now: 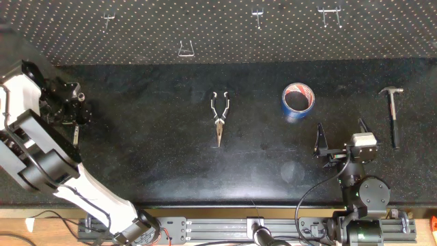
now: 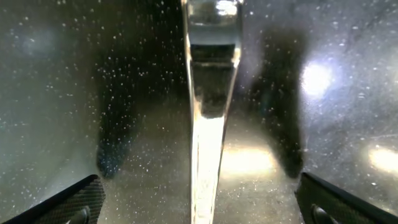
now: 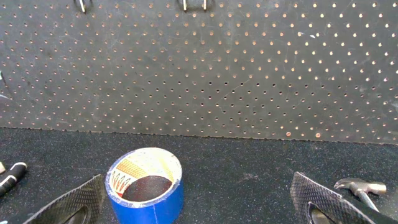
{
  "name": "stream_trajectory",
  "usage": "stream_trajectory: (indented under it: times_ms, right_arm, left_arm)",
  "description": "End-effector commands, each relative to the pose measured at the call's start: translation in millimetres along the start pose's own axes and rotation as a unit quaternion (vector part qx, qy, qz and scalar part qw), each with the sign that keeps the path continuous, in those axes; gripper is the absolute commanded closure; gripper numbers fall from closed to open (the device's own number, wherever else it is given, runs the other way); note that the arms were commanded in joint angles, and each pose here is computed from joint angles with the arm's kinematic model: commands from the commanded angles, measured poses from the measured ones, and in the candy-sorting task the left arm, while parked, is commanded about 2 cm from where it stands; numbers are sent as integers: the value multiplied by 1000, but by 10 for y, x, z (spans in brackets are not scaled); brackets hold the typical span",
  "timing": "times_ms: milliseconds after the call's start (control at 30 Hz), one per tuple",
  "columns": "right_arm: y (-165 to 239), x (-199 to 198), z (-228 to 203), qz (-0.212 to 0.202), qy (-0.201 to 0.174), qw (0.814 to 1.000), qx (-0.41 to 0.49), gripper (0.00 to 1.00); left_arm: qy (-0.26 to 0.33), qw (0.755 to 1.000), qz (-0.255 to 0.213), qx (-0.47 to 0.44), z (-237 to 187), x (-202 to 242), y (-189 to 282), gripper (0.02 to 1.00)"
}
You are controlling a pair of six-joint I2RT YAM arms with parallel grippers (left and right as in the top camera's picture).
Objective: Place Tools Onto Pegboard
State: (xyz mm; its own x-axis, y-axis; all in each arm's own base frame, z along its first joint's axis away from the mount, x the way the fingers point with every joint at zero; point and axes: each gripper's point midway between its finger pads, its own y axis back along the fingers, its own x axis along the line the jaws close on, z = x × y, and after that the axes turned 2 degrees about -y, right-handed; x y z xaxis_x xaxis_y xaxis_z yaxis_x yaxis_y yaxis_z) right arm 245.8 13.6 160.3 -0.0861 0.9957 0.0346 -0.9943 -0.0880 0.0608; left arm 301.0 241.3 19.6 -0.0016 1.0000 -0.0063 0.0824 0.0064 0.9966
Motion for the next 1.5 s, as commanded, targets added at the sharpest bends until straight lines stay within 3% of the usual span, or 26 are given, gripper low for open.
stream_trajectory:
  times_ms: [33,167,200,233,333,500,600,667,733,767,833,900,967,1067,1500]
  right_arm:
    - [3,16,-5,6,4,1000,0,25]
    - [3,16,-5,6,4,1000,0,25]
    - [3,16,-4,6,4,1000,0,25]
    - [3,15,-5,5,4,1000,0,25]
    - [3,16,-5,6,4,1000,0,25]
    - [3,16,-5,6,4,1000,0,25]
    - [3,16,-5,6,4,1000,0,25]
    - [3,16,-3,6,4,1000,-1,25]
    - [3,16,-5,6,4,1000,0,25]
    - [3,15,-5,5,4,1000,0,25]
    - [3,16,-3,6,4,1000,-1,25]
    - [3,15,-6,6,4,1000,0,25]
    - [3,15,-3,5,4,1000,-1,25]
    - [3,16,-5,6,4,1000,0,25]
    - [3,16,-5,6,4,1000,0,25]
  left_arm:
    - [-12,1000,0,13,29,36,-120,23]
    - [-11,1000,1,11,42,44,-133,60]
    - [-11,1000,-1,9,49,41,-133,362]
    - [-11,1000,-1,7,56,41,-134,562]
    - [-11,1000,-3,6,60,34,-134,989]
    - [29,999,-5,-16,120,0,-4,989]
    - [12,994,42,-96,276,-67,664,989]
    - [9,975,108,-194,333,-55,1238,991]
    - [12,943,171,-285,231,-112,1490,991]
    - [9,932,182,-312,176,-182,1505,989]
    - [29,887,201,-414,128,-479,1694,989]
    - [45,857,165,-486,177,-949,1897,989]
    - [53,846,104,-520,252,-1410,2047,989]
    - [44,836,54,-544,412,-1779,2121,989]
    - [42,838,49,-542,921,-1710,2057,989]
